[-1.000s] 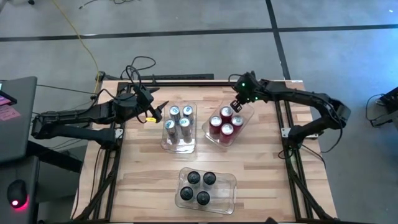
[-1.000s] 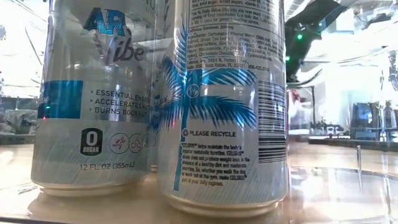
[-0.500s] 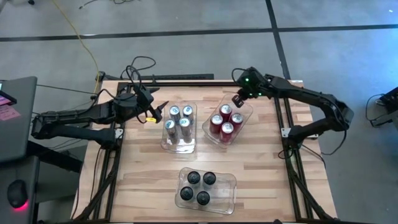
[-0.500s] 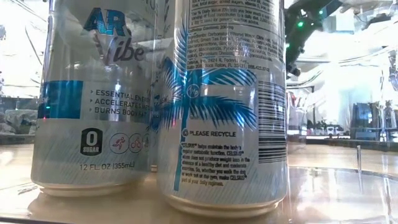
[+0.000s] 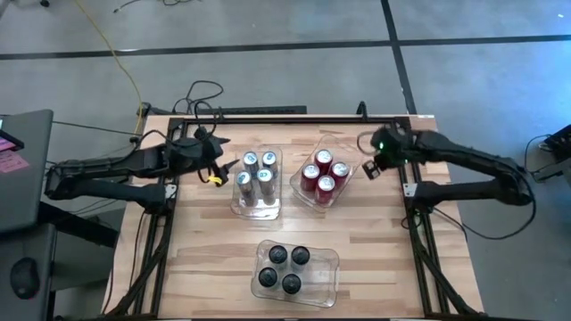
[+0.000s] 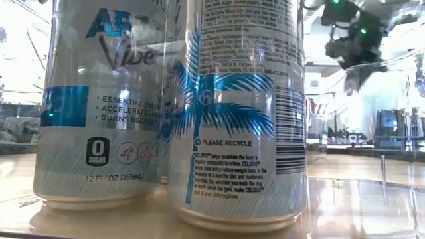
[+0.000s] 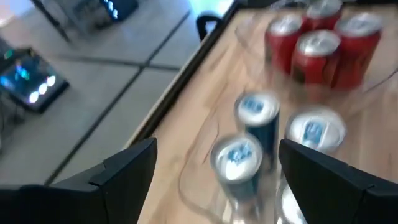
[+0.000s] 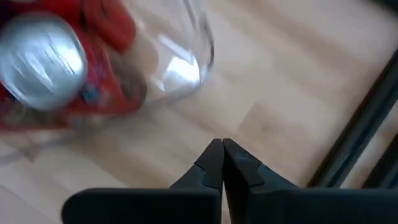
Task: Sort soda cans
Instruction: Move the top right transparent bin to the center of the table
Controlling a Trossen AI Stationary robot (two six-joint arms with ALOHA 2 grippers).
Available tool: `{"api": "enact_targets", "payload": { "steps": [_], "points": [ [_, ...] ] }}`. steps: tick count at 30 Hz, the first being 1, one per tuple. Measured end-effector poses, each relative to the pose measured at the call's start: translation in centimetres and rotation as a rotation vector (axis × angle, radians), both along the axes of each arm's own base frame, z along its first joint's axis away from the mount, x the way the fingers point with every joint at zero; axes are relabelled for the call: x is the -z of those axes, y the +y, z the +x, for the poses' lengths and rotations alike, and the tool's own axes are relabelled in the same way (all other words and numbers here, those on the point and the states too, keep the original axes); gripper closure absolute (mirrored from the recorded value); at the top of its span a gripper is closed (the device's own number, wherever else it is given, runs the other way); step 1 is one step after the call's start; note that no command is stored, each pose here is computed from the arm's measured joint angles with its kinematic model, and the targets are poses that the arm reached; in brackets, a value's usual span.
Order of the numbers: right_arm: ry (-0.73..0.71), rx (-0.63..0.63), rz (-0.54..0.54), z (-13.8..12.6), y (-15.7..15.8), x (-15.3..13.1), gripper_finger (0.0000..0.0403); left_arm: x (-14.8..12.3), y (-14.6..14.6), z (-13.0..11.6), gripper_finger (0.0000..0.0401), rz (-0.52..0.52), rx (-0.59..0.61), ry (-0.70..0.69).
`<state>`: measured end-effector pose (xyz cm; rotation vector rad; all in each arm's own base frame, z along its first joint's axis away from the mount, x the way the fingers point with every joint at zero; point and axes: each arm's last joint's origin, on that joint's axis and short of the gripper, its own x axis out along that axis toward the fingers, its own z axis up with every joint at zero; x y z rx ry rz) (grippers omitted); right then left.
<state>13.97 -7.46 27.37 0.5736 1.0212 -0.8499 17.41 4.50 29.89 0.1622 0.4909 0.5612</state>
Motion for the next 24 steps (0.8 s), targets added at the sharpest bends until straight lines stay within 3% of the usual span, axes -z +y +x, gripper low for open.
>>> {"api": "enact_targets", "payload": {
  "steps": [6,10,15,19,24],
  "points": [
    [-0.031,-0.007,0.056,0.5,2.3,5.0,0.0397,0.8,-0.4,-2.6,0.0075,-0.127,-0.113,0.075],
    [-0.072,0.001,-0.023,1.3,2.4,7.0,0.0396,1.4,-0.7,-4.3,0.0083,-0.226,-0.183,0.076],
    [-0.039,0.050,-0.121,1.5,1.4,7.9,0.0395,3.7,-0.9,-5.4,0.0085,-0.303,-0.240,0.062],
    [-0.042,0.014,-0.162,1.8,0.5,8.3,0.0395,6.5,-1.0,-5.7,0.0086,-0.382,-0.299,0.075],
    [-0.064,-0.057,-0.198,2.6,-0.7,8.4,0.0395,7.7,-1.2,-5.1,0.0086,-0.454,-0.240,0.029]
  ]
}}
